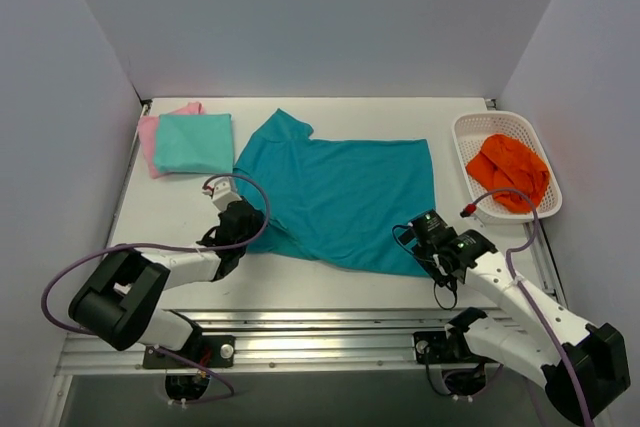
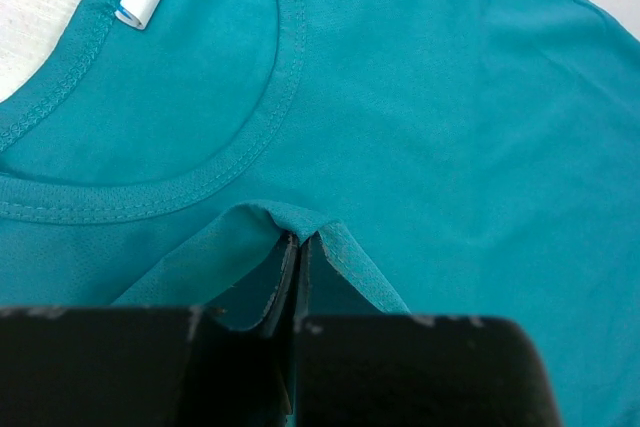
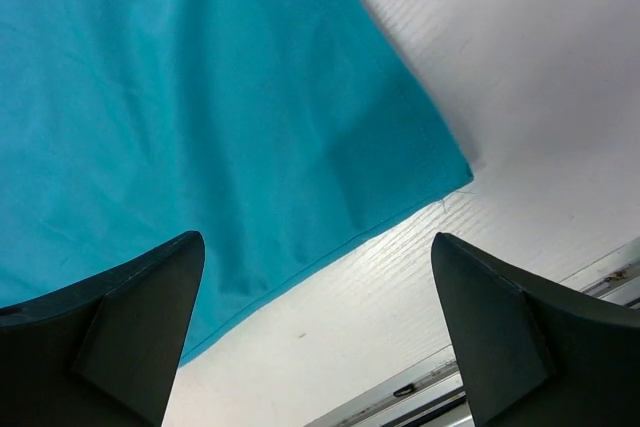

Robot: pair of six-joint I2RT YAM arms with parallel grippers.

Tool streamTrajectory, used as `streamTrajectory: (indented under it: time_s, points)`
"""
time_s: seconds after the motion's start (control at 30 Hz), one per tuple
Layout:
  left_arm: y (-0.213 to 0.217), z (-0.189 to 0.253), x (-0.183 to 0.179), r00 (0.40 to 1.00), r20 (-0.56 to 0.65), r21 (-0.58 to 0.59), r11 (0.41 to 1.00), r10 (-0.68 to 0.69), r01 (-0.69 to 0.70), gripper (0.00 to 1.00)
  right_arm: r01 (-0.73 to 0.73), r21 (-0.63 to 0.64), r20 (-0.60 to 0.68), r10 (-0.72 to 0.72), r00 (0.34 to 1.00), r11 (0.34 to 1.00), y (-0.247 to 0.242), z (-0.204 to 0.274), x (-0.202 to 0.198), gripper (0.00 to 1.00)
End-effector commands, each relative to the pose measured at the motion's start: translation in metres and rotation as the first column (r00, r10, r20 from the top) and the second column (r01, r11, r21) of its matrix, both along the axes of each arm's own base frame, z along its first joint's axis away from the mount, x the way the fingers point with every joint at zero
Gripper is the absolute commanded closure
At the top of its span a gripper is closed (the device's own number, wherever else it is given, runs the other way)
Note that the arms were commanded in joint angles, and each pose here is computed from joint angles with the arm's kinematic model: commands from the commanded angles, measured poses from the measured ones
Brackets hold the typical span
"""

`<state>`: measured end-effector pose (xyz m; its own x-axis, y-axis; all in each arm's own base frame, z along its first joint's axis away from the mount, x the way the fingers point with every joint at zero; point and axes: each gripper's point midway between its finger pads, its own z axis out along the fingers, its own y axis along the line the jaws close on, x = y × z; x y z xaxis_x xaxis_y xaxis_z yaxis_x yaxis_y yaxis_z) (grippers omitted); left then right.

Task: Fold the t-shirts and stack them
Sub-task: Grap the side of the flattened tshirt closest away from the robot with both arms

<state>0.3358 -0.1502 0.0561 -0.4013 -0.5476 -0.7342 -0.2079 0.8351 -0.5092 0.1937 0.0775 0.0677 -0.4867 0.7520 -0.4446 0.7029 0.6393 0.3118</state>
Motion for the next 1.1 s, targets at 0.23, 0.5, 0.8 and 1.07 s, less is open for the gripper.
streamTrajectory:
  time_s: [0.23,0.5,0.8,1.07]
  points:
    - [-0.002,0.020,0.023,0.997,0.080,-0.046,0.999,-0.004,0.007,0.98,0.073,0.003,-0.146,-0.071,0.987,0.997,-0.013,-0.046,-0.036,0.16]
    - [0.000,0.016,0.021,0.997,0.074,-0.048,0.999,-0.007,0.011,0.98,0.091,-0.011,-0.125,-0.091,0.988,0.996,-0.018,-0.051,-0.036,0.22]
    - [0.002,0.016,0.016,0.997,0.075,-0.057,0.998,-0.008,0.012,0.98,0.089,-0.068,-0.097,-0.095,0.991,0.994,-0.025,-0.051,-0.026,0.27]
    - [0.003,0.015,0.014,0.997,0.072,-0.058,0.998,-0.006,0.010,0.98,0.093,-0.133,-0.064,-0.102,0.993,0.987,-0.034,-0.046,-0.018,0.49]
